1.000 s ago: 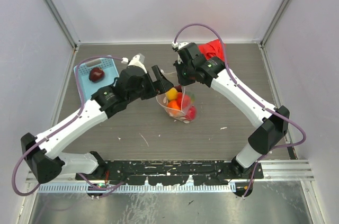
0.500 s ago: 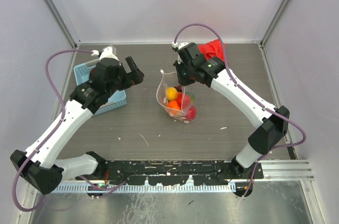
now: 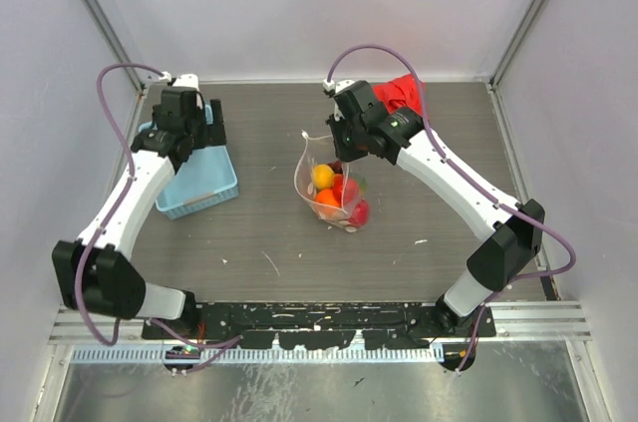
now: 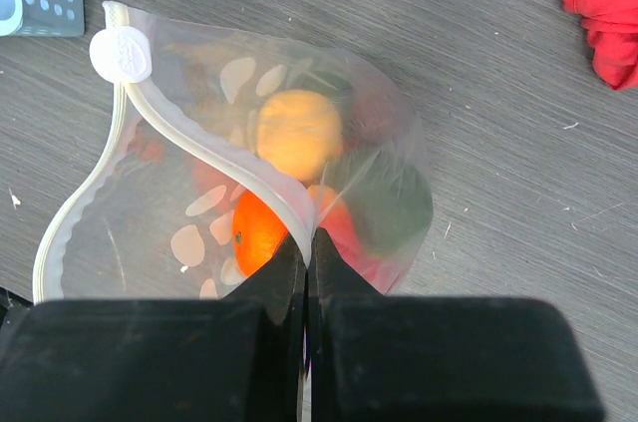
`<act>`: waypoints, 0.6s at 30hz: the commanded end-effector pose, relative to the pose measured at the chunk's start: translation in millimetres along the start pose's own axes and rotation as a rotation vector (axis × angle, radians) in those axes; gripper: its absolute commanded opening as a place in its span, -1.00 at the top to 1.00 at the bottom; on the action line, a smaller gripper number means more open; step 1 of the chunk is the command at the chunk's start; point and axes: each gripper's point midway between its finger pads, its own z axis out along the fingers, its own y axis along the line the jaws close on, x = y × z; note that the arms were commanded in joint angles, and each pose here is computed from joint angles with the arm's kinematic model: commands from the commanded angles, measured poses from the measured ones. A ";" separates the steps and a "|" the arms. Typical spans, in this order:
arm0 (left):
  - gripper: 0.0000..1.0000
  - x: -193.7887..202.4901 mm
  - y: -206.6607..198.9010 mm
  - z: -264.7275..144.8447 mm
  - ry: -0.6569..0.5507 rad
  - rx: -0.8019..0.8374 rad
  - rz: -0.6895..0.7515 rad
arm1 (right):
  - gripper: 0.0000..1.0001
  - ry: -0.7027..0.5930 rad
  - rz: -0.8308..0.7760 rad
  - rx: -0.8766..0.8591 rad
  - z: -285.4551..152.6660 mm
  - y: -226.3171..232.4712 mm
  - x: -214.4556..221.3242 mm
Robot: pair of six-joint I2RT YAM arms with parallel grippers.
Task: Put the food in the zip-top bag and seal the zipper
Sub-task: Pick up the fake fruit from the bin.
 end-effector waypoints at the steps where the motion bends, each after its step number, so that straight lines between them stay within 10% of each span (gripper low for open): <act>1: -0.96 -35.9 22.5 29.1 -0.062 -0.013 0.156 | 0.99 -0.083 -0.006 -0.031 -13.1 6.0 -19.4; 18: -0.96 -13.1 83.9 142.2 0.141 -0.068 0.368 | 0.99 -0.077 -0.021 -0.035 -13.6 6.2 -18.2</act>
